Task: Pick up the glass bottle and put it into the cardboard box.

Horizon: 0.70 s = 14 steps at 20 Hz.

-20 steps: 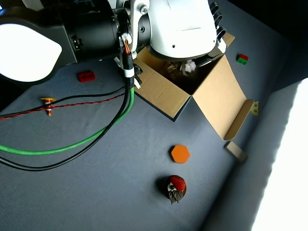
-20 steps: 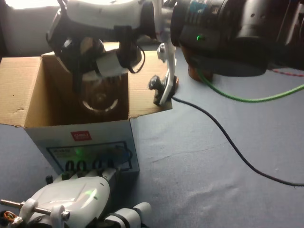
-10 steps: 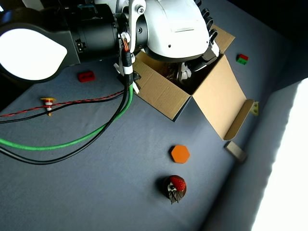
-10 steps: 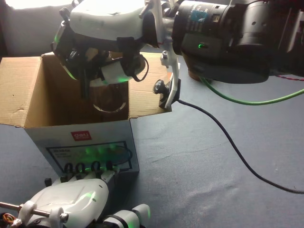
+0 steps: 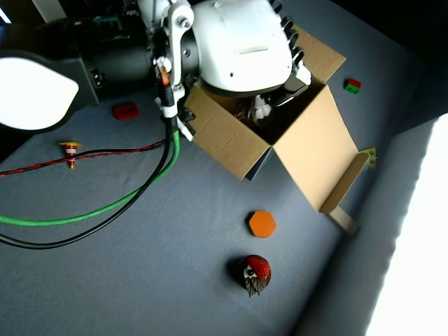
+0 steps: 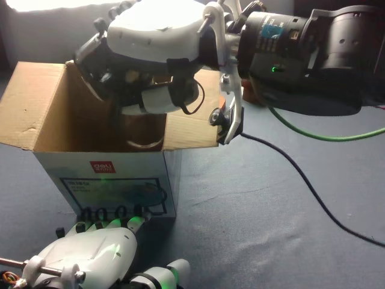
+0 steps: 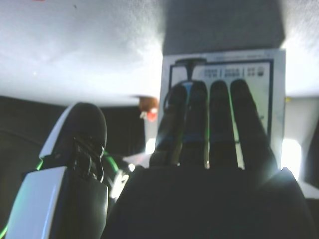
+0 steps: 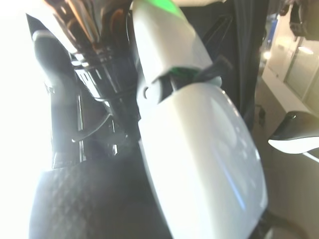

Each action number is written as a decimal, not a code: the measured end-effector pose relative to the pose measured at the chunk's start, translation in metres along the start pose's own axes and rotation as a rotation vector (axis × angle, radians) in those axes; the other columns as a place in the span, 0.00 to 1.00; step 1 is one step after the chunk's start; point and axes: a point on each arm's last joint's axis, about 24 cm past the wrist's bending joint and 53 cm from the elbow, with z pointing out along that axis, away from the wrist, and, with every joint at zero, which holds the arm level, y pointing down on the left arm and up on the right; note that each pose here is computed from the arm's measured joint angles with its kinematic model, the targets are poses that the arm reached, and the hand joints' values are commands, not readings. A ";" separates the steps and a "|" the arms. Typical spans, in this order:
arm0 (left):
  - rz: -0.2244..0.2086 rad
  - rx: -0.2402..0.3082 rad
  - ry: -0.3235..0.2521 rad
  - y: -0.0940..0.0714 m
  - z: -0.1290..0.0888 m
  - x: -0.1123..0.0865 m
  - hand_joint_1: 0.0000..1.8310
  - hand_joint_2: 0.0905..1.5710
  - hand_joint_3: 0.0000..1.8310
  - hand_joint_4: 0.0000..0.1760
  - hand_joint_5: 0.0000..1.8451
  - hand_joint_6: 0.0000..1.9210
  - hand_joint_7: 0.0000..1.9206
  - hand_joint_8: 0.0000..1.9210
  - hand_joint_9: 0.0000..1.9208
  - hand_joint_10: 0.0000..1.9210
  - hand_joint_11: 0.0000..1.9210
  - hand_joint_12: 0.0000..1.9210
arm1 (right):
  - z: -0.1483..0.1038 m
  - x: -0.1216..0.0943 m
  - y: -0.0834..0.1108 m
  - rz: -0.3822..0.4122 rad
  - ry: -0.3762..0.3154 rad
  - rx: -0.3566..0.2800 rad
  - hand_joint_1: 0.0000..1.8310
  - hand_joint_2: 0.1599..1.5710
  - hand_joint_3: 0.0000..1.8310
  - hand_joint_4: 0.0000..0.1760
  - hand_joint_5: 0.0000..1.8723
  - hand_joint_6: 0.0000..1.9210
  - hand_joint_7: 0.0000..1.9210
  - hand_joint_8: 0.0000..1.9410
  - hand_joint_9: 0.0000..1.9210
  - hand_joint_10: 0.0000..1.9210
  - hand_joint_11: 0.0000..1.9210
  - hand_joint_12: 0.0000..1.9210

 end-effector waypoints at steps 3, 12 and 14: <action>-0.006 -0.001 0.001 0.000 0.000 0.000 0.03 0.81 0.00 0.00 0.05 0.00 0.06 0.00 0.04 0.00 0.00 0.11 | 0.000 -0.001 0.002 -0.002 -0.004 -0.007 0.51 0.66 0.00 0.00 0.19 0.17 0.27 0.04 0.17 0.25 0.00 0.70; -0.029 -0.017 0.027 -0.019 -0.024 0.000 0.03 0.81 0.00 0.00 0.05 0.00 0.06 0.00 0.04 0.00 0.00 0.11 | -0.061 -0.039 0.016 0.155 -0.059 0.049 0.48 0.62 0.00 0.00 0.17 0.04 0.21 0.00 0.13 0.10 0.00 0.48; -0.047 -0.034 0.042 -0.027 -0.038 0.001 0.03 0.81 0.00 0.00 0.05 0.00 0.06 0.00 0.04 0.00 0.00 0.11 | -0.089 -0.046 0.014 0.178 -0.080 0.087 0.48 0.62 0.00 0.00 0.17 0.04 0.21 0.00 0.14 0.10 0.00 0.48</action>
